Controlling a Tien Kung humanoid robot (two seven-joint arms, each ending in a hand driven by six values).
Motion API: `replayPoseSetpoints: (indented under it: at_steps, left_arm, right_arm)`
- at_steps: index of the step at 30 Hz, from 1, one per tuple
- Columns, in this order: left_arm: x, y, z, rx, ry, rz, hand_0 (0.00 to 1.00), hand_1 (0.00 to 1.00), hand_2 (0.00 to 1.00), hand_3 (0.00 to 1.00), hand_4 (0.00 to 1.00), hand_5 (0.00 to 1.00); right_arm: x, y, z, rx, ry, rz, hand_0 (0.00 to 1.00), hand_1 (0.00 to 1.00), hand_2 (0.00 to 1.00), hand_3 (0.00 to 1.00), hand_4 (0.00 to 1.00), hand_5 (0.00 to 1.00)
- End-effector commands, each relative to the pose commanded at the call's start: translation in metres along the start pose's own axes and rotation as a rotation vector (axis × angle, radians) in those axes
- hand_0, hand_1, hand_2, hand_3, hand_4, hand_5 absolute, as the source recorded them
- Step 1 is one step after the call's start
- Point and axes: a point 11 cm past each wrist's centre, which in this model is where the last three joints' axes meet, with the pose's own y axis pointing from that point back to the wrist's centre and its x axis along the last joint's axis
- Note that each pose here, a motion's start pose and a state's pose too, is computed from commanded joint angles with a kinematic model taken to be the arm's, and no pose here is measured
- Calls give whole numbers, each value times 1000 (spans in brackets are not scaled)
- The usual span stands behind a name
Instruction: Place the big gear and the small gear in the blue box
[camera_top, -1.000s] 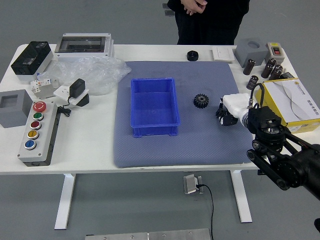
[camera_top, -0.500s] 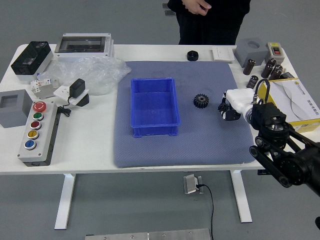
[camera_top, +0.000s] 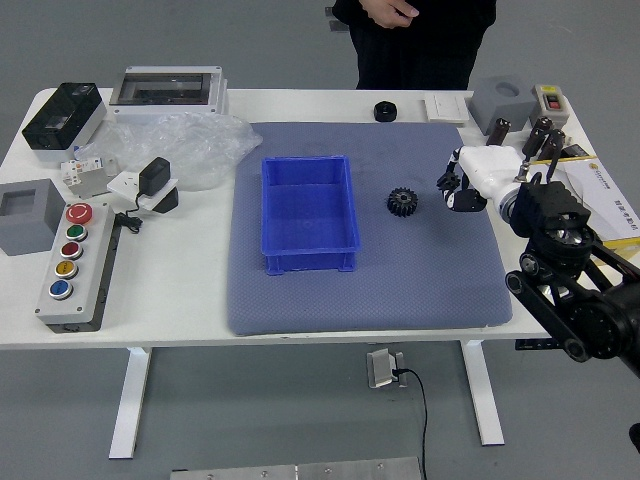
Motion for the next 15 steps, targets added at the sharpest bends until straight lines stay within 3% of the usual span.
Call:
replayPoseSetpoints:
  at_steps: [9,15]
  left_arm:
    - [1,0,-1,2,-1,2,829,789,780,759,664,356]
    - [2,0,0,1,-1,3,829,788,780,759,664,356]
  right_arm:
    - [22,2,-4,10,-53,64,534,418,444,563,469,320]
    - [31,6,-23,59,-66,90,536,417,444,558,468,319]
